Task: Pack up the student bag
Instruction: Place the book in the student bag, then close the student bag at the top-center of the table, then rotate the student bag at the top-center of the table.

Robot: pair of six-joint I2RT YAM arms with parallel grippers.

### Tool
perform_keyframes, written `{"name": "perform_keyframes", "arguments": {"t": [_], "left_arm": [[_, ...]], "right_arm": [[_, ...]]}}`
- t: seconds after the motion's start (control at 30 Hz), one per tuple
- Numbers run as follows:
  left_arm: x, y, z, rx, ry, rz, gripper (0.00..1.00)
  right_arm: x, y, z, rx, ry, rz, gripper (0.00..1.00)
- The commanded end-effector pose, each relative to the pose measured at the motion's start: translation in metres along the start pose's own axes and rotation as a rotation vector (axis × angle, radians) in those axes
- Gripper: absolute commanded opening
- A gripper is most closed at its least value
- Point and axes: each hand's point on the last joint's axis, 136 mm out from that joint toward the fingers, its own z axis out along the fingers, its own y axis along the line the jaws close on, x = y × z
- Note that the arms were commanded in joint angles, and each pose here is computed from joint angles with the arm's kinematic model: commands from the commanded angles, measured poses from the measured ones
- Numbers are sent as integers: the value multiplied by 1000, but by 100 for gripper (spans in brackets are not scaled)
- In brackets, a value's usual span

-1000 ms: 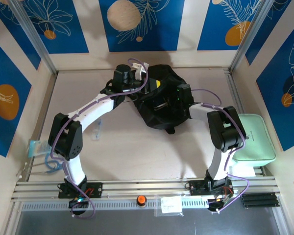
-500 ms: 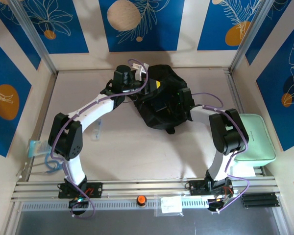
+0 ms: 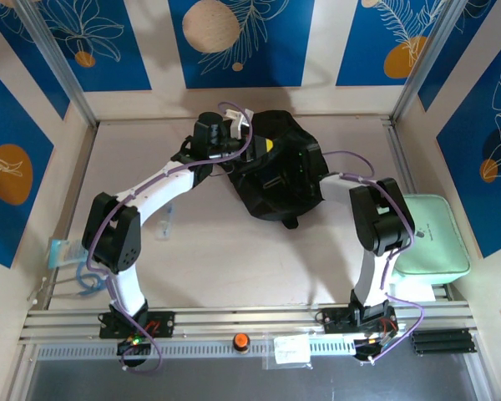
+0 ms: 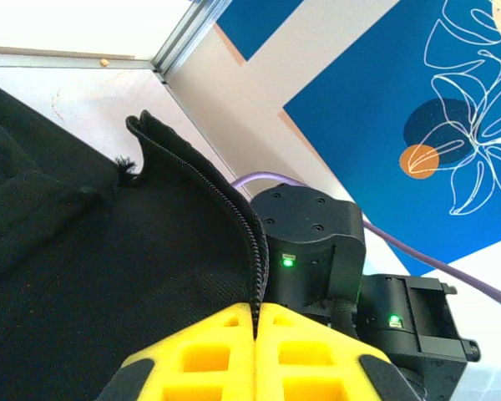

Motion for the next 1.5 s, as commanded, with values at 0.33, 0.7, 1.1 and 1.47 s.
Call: {"name": "perform_keyframes", "arguments": {"t": [0.33,0.7,1.1,1.47], "left_arm": [[26,11,4,-42,77,-49,0],[57,82,-26,-306,122,-168,62],[79,187,-77,-558,52,-518,56],[61,222,-49,-550,28,-556,31]], "right_arm": [[-4,-30,-157,2,-176,-122,59],[-29,6,-236,-41,-305,-290,76],[-12,10,-209,-44,-197,-292,76],[4,-15,-188,10,-95,-240,73]]}}
